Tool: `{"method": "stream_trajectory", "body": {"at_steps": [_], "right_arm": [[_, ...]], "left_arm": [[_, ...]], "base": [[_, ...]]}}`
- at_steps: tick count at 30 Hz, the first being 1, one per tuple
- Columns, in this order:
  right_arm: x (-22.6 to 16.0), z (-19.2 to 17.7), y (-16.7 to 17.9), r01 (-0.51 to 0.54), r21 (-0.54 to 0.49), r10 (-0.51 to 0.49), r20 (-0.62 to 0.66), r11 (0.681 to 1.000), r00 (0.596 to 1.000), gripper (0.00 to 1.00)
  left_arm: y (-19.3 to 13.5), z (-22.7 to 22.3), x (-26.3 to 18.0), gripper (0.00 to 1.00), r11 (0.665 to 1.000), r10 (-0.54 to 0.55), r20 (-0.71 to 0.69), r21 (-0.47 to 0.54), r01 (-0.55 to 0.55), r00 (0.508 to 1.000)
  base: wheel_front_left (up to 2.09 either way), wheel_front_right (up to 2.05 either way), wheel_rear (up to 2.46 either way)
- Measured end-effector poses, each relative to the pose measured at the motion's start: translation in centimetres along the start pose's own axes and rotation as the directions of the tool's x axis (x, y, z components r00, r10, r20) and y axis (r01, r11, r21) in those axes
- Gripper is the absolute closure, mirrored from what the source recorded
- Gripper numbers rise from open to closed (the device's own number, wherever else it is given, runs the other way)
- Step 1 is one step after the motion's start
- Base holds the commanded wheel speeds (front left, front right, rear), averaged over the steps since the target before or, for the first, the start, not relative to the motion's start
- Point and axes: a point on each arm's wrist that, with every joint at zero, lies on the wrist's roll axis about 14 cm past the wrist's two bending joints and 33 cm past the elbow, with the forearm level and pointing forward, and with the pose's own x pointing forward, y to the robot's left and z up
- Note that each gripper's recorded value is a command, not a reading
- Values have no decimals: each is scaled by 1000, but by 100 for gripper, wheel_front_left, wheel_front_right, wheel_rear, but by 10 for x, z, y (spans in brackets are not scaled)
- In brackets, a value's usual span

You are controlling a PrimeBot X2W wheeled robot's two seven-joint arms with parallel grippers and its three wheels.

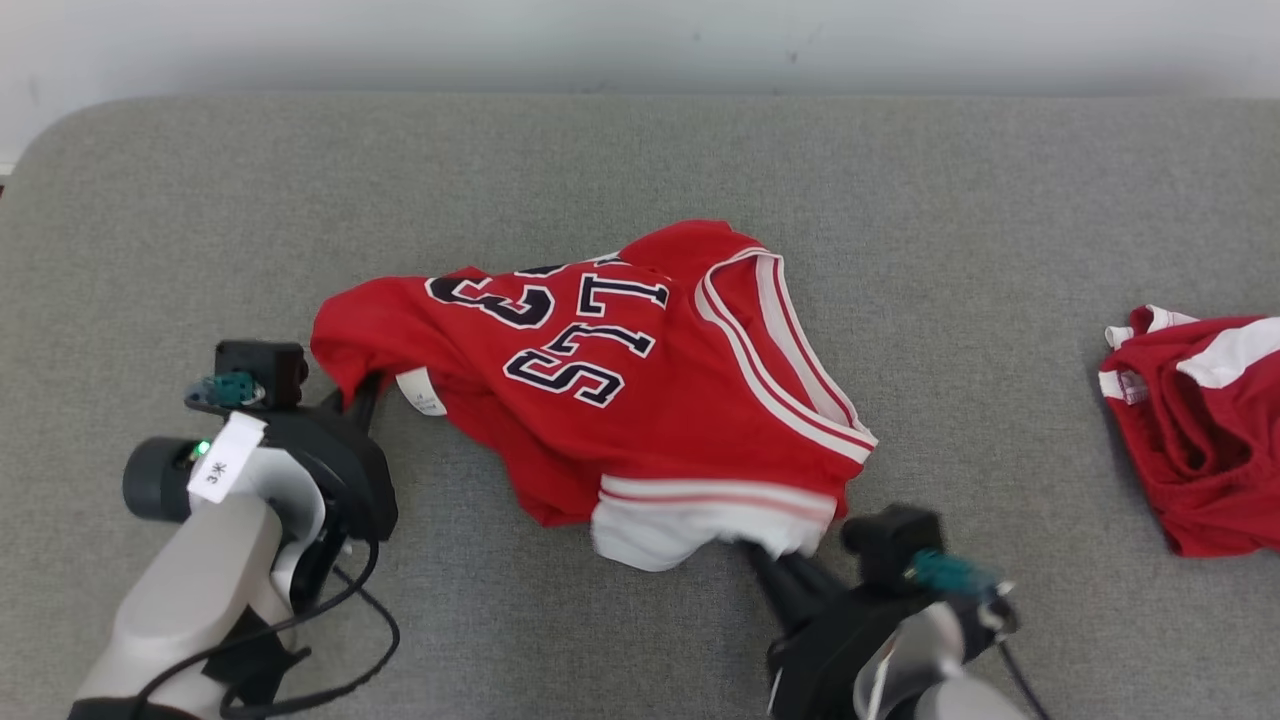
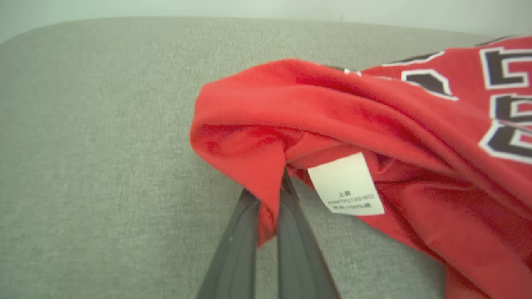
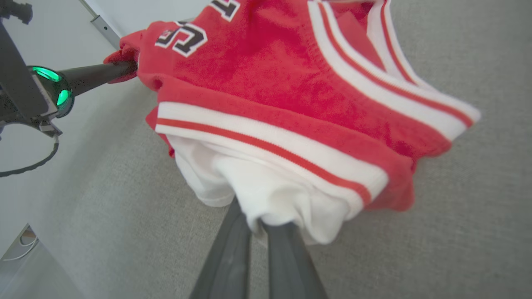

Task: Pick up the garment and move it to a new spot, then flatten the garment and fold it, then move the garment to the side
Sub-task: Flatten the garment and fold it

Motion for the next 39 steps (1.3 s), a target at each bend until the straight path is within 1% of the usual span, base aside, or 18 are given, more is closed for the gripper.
{"method": "stream_trajectory", "body": {"at_steps": [2,5,9,12,13,15,17,22,24,28,29,31,32,33,34,35,37,39], "right_arm": [[-2,28,-9,18,2,-18,92,1000,996,100],[-10,68,-26,55,-3,-53,218,999,975,100],[-27,119,-37,83,-13,-72,379,996,922,100],[-44,152,-40,100,-12,-82,486,995,870,100],[-44,152,-40,100,-12,-82,486,995,870,100],[-58,170,-41,106,-5,-86,544,994,834,100],[-86,198,-41,109,2,-86,632,994,770,100],[-126,222,-35,61,50,-78,723,997,686,100],[-145,233,-31,36,62,-71,764,997,642,100],[-193,263,-26,-18,74,-55,858,997,511,100],[-202,268,-25,-28,75,-52,873,997,486,100],[-215,273,-26,-40,88,-61,890,995,452,100],[-218,274,-27,-52,100,-66,892,994,448,100],[-215,273,-28,-71,117,-72,885,991,461,100],[-206,267,-29,-91,139,-76,864,986,497,100],[-192,260,-31,-101,162,-81,834,982,546,100],[-156,236,-36,-118,230,-95,739,966,667,100],[-122,214,-45,-92,282,-114,635,955,764,100]], "left_arm": [[1,20,-2,100,1000,5,69,-2,-5,998],[3,57,-7,100,1000,8,183,12,-10,983],[8,105,-21,100,998,29,334,43,-46,942],[13,136,-38,100,996,63,450,35,-88,891],[13,136,-38,100,996,63,450,35,-88,891],[12,150,-48,100,995,68,492,34,-97,868],[-3,178,-67,100,995,38,572,57,-86,819],[-28,206,-92,100,996,-23,657,82,-41,754],[-38,215,-104,100,996,-48,692,87,-17,720],[-62,249,-139,100,994,-106,789,97,48,606],[-69,258,-149,100,992,-126,810,108,65,573],[-81,270,-165,100,988,-151,842,111,107,519],[-84,270,-169,100,986,-158,846,112,120,509],[-84,265,-167,100,986,-154,843,96,136,516],[-83,257,-160,100,986,-147,823,80,145,549],[-79,245,-150,100,987,-135,796,58,147,591],[-67,213,-125,100,990,-96,708,-8,144,699],[-59,181,-102,100,990,-65,614,-56,126,786]], "base": [[0,0,0],[0,0,0],[0,0,0],[0,0,0],[0,0,0],[0,0,0],[0,0,0],[0,0,0],[0,0,0],[0,0,0],[0,0,0],[0,0,0],[0,0,0],[0,0,0],[0,0,0],[0,0,0],[0,0,0],[0,0,0]]}}
